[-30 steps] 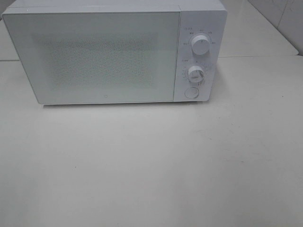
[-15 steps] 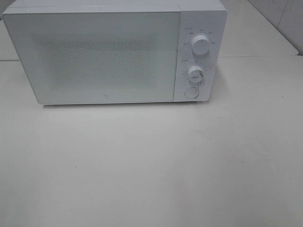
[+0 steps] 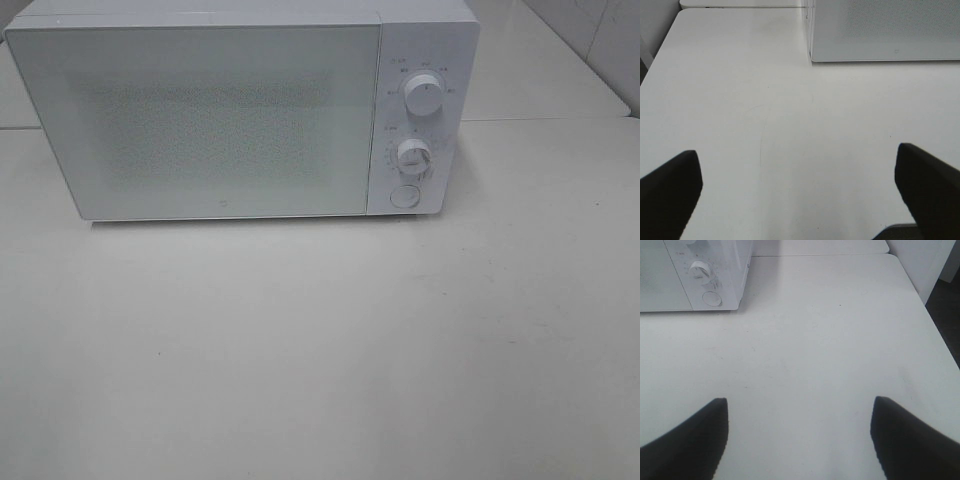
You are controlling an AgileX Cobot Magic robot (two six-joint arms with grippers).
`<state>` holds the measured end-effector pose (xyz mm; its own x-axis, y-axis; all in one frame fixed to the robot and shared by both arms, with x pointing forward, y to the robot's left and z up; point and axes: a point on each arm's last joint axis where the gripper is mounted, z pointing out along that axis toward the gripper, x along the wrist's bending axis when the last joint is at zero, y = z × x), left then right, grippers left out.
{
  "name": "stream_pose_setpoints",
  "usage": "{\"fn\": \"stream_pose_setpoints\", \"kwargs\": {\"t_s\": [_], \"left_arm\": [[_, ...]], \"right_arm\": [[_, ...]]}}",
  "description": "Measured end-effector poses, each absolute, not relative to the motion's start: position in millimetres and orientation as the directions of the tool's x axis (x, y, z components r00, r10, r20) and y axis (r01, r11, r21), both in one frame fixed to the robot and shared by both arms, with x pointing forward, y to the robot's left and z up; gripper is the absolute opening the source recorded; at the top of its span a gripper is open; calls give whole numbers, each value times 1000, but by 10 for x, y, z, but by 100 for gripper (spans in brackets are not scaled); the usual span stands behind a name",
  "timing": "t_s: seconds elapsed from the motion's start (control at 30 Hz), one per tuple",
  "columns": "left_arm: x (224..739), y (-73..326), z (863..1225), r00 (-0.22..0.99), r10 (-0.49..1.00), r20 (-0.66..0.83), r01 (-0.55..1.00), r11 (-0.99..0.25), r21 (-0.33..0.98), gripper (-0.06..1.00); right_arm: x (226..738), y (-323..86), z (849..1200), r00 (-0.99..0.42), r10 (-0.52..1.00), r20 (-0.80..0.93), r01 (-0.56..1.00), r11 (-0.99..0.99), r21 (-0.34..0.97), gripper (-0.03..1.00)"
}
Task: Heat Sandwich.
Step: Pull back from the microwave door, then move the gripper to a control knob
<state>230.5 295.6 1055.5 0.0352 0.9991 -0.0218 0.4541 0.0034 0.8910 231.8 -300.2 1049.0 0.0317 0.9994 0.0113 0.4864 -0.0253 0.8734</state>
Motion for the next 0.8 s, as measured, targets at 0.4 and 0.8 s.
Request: {"fn": "stream_pose_setpoints", "kwargs": {"t_s": [0.4,0.8], "left_arm": [[2305,2956,10555,35,999,-22,454,3,891,99],[2305,2956,10555,35,999,-22,454,3,891,99]], "right_arm": [[2368,-3001,10616,30,999,12,425,-24,905,79],[2915,-3001,10740,26,1000,10,453,-20,891,79]]}}
